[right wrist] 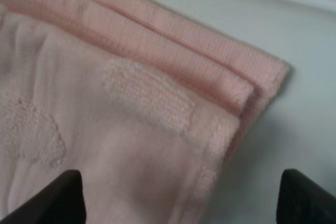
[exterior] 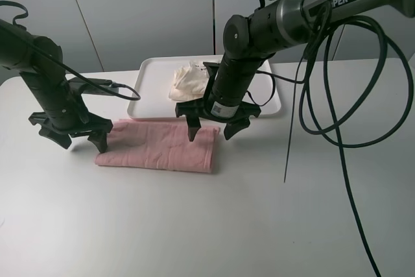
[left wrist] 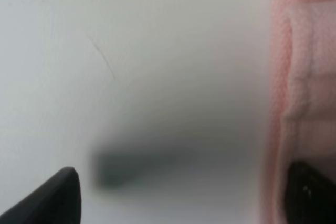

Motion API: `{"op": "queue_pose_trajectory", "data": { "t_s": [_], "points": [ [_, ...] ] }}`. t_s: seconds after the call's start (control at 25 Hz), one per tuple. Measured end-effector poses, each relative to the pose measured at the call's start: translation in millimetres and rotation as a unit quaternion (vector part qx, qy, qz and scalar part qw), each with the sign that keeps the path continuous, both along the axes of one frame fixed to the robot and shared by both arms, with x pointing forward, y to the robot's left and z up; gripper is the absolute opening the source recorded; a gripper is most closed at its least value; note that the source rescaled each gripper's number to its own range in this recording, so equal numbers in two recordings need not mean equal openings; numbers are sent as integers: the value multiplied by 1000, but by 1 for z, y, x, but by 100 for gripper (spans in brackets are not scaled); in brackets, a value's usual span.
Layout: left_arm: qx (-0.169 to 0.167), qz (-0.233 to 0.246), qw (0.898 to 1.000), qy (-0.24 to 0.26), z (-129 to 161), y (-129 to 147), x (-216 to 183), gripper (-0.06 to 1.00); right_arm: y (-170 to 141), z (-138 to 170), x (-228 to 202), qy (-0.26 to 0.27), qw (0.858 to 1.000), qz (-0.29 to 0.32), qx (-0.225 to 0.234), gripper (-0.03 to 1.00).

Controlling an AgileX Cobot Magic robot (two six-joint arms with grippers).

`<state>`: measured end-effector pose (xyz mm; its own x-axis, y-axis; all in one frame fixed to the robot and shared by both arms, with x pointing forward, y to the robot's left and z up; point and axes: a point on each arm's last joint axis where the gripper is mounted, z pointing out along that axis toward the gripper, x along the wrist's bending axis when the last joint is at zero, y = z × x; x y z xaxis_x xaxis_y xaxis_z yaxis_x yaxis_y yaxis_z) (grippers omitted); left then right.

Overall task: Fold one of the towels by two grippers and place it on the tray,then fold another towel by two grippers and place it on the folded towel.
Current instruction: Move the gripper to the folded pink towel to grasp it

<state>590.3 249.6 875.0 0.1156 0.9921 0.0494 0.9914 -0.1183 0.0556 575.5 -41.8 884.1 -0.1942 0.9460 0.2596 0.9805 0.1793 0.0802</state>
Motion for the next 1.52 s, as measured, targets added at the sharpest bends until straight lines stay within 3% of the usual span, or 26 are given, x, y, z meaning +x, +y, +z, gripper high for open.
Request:
{"op": "queue_pose_trajectory", "data": {
  "t_s": [0.76, 1.16, 1.52],
  "points": [
    [3, -8, 1000, -5, 0, 0, 1, 100, 10, -4, -5, 12, 997, 55, -49, 79],
    [3, -8, 1000, -5, 0, 0, 1, 100, 16, -14, -2, 43, 997, 38, -53, 75],
    [3, -8, 1000, -5, 0, 0, 1, 100, 24, -20, -5, 39, 997, 34, -52, 72]
  ]
}}
